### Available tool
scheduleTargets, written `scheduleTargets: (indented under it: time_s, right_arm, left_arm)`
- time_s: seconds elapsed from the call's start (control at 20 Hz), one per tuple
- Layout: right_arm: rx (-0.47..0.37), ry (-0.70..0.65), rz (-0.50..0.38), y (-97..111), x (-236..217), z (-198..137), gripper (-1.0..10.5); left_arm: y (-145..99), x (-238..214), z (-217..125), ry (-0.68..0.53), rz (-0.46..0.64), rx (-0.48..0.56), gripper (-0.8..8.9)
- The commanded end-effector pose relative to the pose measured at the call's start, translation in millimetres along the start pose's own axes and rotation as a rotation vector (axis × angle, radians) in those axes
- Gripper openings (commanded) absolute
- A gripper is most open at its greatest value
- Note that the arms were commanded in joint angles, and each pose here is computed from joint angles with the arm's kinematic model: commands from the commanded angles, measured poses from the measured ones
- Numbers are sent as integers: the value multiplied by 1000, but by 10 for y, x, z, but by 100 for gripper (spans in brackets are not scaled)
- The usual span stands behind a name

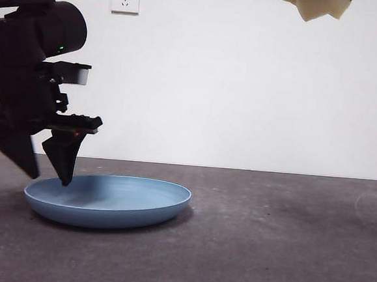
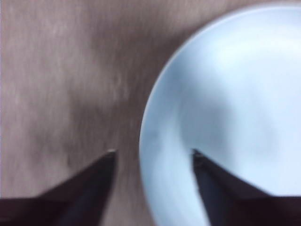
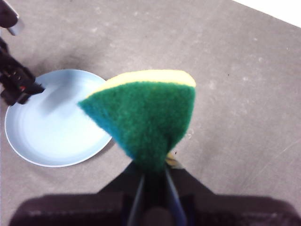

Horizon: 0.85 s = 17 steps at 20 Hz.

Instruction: Pick up the plate,pick up the cloth,clean the plate with the cloth

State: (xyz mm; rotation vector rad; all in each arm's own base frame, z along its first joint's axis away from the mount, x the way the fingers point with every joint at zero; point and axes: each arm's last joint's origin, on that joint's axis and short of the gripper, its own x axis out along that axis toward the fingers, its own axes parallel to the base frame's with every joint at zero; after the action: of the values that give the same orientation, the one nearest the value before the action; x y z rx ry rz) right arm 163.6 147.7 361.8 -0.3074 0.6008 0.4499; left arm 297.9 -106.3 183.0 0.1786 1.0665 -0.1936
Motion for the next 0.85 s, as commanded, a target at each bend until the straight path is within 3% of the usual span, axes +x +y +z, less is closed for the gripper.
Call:
scheduleTargets:
  time_s: [0.05, 0.25, 0.5, 0.7, 0.85]
  right_arm:
    - [7, 43, -9, 22, 151, -11, -16]
    - [8, 161, -43, 4, 538, -46, -16]
    - [48, 381, 85, 5, 1302, -233, -16]
    - [82, 457, 73, -43, 1837, -409, -16]
    - [108, 531, 71, -74, 2082, -562, 65]
  left_arm:
    - [3, -152, 71, 11, 1, -11, 441]
    - [-53, -644, 213, -75, -24, 3, 440]
    - [-132, -1281, 164, -262, -144, 6, 440]
    - [-155, -1625, 41, -325, -255, 17, 440]
    - [-155, -1733, -31, -329, -264, 26, 440]
